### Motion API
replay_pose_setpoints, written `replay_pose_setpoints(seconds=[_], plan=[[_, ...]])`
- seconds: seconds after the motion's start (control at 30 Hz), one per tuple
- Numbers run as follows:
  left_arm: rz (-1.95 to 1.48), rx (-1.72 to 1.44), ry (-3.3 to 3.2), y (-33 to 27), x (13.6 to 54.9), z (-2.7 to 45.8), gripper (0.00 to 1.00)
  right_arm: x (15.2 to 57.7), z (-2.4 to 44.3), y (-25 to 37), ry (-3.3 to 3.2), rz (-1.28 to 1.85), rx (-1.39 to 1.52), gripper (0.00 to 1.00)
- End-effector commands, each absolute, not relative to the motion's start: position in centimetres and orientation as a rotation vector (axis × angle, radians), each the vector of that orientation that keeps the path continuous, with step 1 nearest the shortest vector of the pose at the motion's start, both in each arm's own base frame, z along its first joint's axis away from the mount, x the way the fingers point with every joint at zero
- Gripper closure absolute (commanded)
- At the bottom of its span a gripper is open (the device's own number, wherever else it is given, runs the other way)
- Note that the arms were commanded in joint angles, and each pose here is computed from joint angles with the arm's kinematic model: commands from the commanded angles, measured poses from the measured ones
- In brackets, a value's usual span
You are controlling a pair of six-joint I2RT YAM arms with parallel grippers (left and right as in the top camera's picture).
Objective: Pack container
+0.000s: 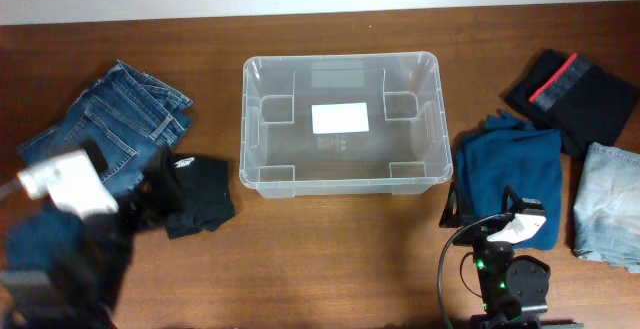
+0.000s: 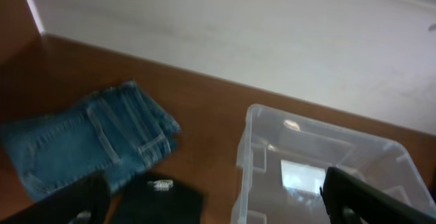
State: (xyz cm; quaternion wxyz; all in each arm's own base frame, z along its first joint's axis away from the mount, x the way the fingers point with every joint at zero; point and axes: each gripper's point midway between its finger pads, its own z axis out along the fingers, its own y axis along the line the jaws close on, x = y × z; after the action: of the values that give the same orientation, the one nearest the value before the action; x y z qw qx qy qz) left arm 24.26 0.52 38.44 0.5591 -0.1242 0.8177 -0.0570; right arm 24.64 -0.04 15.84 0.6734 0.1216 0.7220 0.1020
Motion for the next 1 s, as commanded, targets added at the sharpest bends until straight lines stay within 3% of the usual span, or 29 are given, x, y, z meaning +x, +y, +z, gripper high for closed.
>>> replay_pose_setpoints(seconds=[0.0,0.23,0.43,0.7,0.97], plan=[[-0.104,-0.264,1.934,0.6,25.8,42.6,0.01,24.6,15.7,-0.1,1.627,0.223,0.275,0.02],[-0.015,-0.324,1.932,2.1,26.8,45.2,0.01,24.6,15.7,-0.1,1.626,0.223,0.276,0.02],[0.12,-0.839,1.948,7.0,24.5,41.0,0.01,24.6,15.7,-0.1,1.627,0.223,0.276,0.02],[0.153,-0.879,2.133,8.2,26.7,35.8,0.01,24.6,15.7,-0.1,1.627,0.223,0.276,0.02],[-0.088,-0.764,2.284,9.7,30.6,32.8,0.01,24.6,15.7,-0.1,1.627,0.223,0.276,0.02]])
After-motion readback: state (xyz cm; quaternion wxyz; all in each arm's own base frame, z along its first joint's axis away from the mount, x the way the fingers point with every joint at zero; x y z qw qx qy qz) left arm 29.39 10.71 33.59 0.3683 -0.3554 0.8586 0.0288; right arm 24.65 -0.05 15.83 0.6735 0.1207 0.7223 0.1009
